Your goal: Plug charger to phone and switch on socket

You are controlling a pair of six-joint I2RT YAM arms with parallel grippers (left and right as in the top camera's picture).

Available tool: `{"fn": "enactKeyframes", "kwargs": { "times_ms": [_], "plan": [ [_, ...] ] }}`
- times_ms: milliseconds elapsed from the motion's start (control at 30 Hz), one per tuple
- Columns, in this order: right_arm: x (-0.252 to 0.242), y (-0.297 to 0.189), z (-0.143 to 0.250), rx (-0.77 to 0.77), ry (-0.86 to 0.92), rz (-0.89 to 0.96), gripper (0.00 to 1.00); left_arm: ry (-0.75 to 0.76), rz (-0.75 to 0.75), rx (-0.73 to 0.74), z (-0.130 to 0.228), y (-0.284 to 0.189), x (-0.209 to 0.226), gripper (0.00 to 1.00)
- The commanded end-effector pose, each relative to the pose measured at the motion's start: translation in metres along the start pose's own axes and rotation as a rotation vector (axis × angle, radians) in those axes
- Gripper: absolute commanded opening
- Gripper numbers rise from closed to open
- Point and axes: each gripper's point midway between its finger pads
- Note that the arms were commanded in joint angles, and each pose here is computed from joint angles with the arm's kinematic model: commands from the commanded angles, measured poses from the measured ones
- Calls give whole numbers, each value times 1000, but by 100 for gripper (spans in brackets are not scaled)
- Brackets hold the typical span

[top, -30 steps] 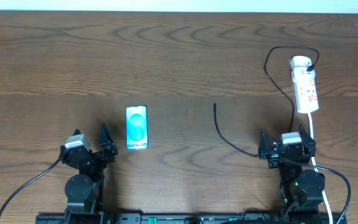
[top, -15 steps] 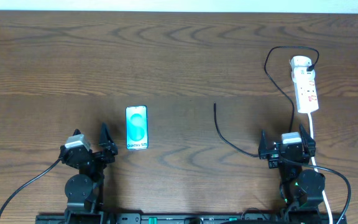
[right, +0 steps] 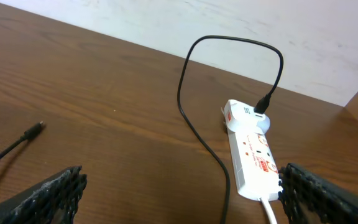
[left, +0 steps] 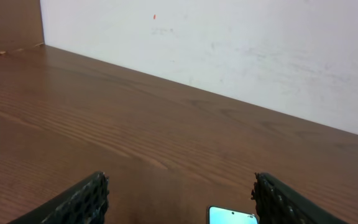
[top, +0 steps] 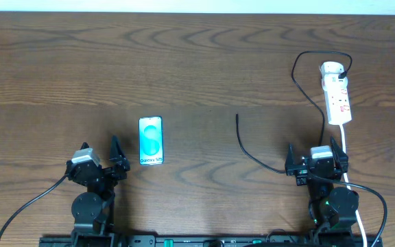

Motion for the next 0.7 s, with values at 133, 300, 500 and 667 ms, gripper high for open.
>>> {"fn": "enactKeyframes", "kwargs": {
  "times_ms": [133, 300, 500, 667],
  "plan": [
    [0, 0, 1, 3, 8, -1, 99, 4, -18, 48, 17, 1, 5, 75],
    [0, 0, 1, 3, 8, -1, 99, 4, -18, 47, 17, 1, 5, 75],
    [0, 0, 1, 3, 8, -1, 99, 3, -18, 46, 17, 1, 4, 75],
    [0, 0, 1, 3, 8, -1, 99, -2, -12, 19, 10, 1, 3, 75]
  ]
}}
Point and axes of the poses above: each gripper's point midway between its finger pads, its own y axis out along the fingers, its own x axis along the line the jaws close on, z = x × y, and after that the axes turned 4 degrees about y, right-handed
